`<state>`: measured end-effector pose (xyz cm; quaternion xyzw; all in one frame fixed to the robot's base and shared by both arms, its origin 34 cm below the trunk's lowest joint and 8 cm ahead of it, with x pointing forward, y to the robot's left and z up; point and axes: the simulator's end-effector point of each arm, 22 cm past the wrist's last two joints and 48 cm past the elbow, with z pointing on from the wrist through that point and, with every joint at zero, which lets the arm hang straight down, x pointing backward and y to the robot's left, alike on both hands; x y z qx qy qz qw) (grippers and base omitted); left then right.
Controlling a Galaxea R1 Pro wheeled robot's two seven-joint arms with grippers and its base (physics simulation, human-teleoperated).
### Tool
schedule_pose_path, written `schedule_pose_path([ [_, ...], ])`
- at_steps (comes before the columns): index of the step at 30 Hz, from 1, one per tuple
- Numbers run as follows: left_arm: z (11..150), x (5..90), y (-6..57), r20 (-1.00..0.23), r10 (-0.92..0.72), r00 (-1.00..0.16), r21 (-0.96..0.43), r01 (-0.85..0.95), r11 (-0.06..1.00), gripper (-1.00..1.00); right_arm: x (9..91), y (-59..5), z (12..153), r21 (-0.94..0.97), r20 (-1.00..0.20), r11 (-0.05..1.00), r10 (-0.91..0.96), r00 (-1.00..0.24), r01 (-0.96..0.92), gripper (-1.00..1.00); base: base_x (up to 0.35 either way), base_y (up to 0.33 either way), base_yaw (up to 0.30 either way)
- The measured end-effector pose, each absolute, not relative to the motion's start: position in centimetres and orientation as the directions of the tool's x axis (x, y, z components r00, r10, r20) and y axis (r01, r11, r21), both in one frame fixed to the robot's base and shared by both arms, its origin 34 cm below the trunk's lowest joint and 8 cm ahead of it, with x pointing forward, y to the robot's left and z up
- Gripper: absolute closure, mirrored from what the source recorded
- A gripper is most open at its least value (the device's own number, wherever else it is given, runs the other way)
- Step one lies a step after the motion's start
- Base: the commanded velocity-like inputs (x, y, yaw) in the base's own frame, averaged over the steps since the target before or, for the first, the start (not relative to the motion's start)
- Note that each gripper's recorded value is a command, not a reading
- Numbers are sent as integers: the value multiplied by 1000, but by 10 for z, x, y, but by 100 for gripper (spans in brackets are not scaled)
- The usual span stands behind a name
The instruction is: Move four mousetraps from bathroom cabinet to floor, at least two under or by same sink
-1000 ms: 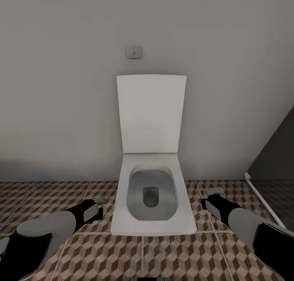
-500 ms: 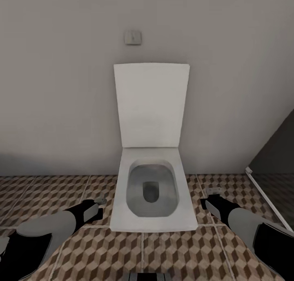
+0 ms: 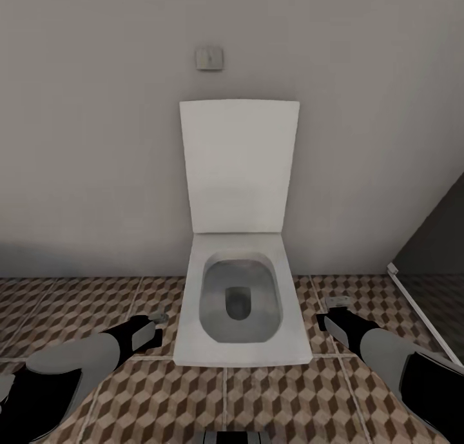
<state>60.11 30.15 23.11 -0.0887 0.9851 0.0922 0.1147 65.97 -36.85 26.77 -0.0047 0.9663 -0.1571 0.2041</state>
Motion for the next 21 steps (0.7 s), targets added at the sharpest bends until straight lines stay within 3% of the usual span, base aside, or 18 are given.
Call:
schedule_pose_path([
  [21, 185, 576, 302, -159, -154, -975, 178, -182, 967, 100, 637, -368, 217, -307, -313, 951, -73, -947, 28, 100, 0, 0, 0],
])
